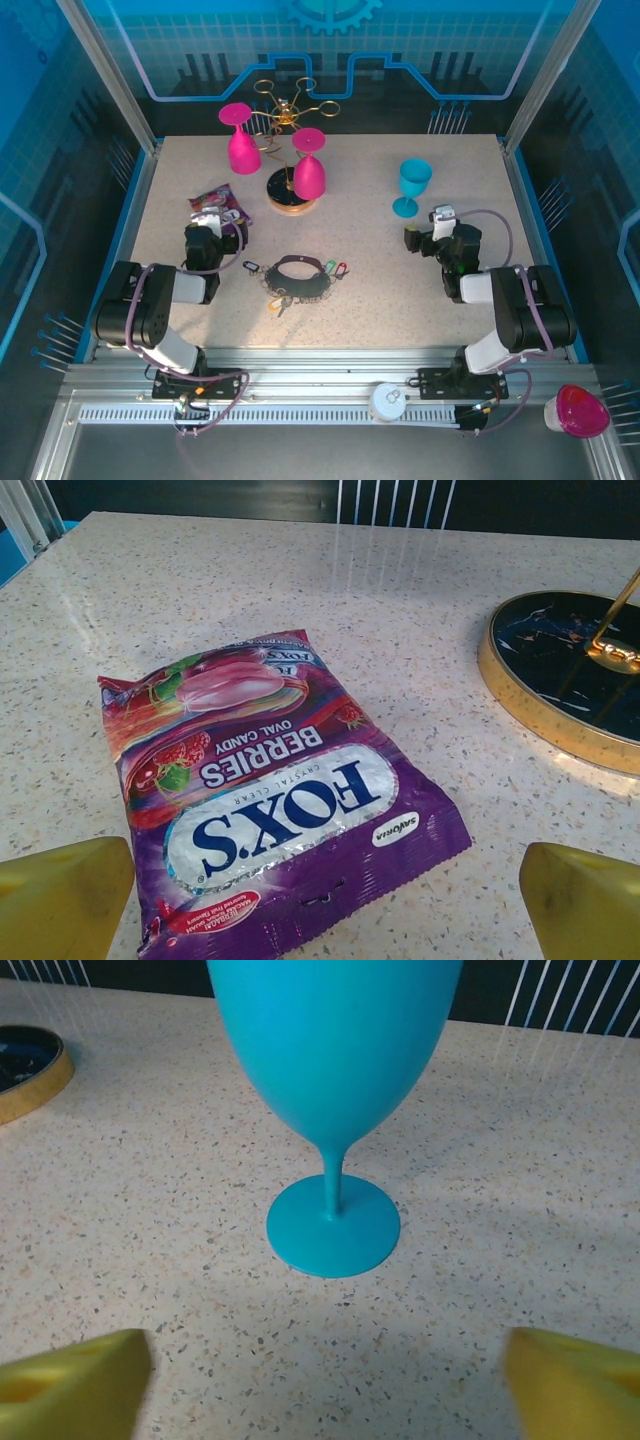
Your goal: Put the keys on the keyring
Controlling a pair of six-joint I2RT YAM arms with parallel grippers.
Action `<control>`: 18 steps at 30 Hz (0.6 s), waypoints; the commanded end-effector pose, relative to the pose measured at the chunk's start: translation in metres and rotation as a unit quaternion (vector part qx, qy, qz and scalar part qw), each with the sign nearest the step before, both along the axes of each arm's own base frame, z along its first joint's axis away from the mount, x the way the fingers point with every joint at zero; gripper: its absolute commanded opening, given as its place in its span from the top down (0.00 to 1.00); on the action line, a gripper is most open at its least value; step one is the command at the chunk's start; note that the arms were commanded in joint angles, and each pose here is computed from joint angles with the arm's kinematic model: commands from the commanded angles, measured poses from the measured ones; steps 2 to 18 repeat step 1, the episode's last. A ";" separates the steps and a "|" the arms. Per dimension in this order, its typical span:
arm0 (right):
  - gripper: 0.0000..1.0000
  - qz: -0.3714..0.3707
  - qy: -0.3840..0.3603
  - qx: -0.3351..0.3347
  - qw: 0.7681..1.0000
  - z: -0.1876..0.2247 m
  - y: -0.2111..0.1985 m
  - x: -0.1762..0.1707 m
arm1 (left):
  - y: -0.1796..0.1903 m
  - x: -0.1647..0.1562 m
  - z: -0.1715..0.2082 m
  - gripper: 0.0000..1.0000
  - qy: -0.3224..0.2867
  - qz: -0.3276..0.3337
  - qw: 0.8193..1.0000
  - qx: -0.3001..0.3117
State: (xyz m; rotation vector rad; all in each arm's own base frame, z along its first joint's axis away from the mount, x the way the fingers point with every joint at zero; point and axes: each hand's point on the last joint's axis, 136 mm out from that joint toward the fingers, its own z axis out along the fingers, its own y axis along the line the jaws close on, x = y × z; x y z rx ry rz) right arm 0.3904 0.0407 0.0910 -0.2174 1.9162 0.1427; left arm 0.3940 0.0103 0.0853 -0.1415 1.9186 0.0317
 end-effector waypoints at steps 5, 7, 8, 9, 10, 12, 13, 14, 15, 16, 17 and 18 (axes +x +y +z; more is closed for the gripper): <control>0.00 -0.018 -0.013 -0.005 1.000 0.007 -0.005 0.007 | -0.004 0.004 0.011 0.01 -0.017 -0.013 1.000 -0.011; 0.00 -0.018 -0.013 -0.005 1.000 0.007 -0.005 0.007 | -0.004 0.004 0.011 0.01 -0.017 -0.013 1.000 -0.011; 0.00 -0.018 -0.013 -0.005 1.000 0.007 -0.005 0.007 | -0.004 0.004 0.011 0.01 -0.017 -0.013 1.000 -0.011; 0.00 -0.018 -0.013 -0.005 1.000 0.007 -0.005 0.007 | -0.004 0.004 0.011 0.01 -0.017 -0.013 1.000 -0.011; 0.00 -0.018 -0.013 -0.005 1.000 0.007 -0.005 0.007 | -0.004 0.004 0.011 0.01 -0.017 -0.013 1.000 -0.011; 0.00 -0.018 -0.013 -0.005 1.000 0.007 -0.005 0.007 | -0.004 0.004 0.011 0.01 -0.017 -0.013 1.000 -0.011; 0.00 -0.018 -0.013 -0.005 1.000 0.007 -0.005 0.007 | -0.004 0.004 0.011 0.01 -0.017 -0.013 1.000 -0.011; 0.00 -0.018 -0.013 -0.005 1.000 0.007 -0.005 0.007 | -0.004 0.004 0.011 0.01 -0.017 -0.013 1.000 -0.011; 0.00 -0.018 -0.013 -0.005 1.000 0.007 -0.005 0.007 | -0.004 0.004 0.011 0.01 -0.017 -0.013 1.000 -0.011; 0.00 -0.018 -0.013 -0.005 1.000 0.007 -0.005 0.007 | -0.004 0.004 0.011 0.01 -0.017 -0.013 1.000 -0.011; 0.00 -0.018 -0.013 -0.005 1.000 0.007 -0.005 0.007 | -0.004 0.004 0.011 0.01 -0.017 -0.013 1.000 -0.011; 0.00 -0.018 -0.013 -0.005 1.000 0.007 -0.005 0.007 | -0.004 0.004 0.011 0.01 -0.017 -0.013 1.000 -0.011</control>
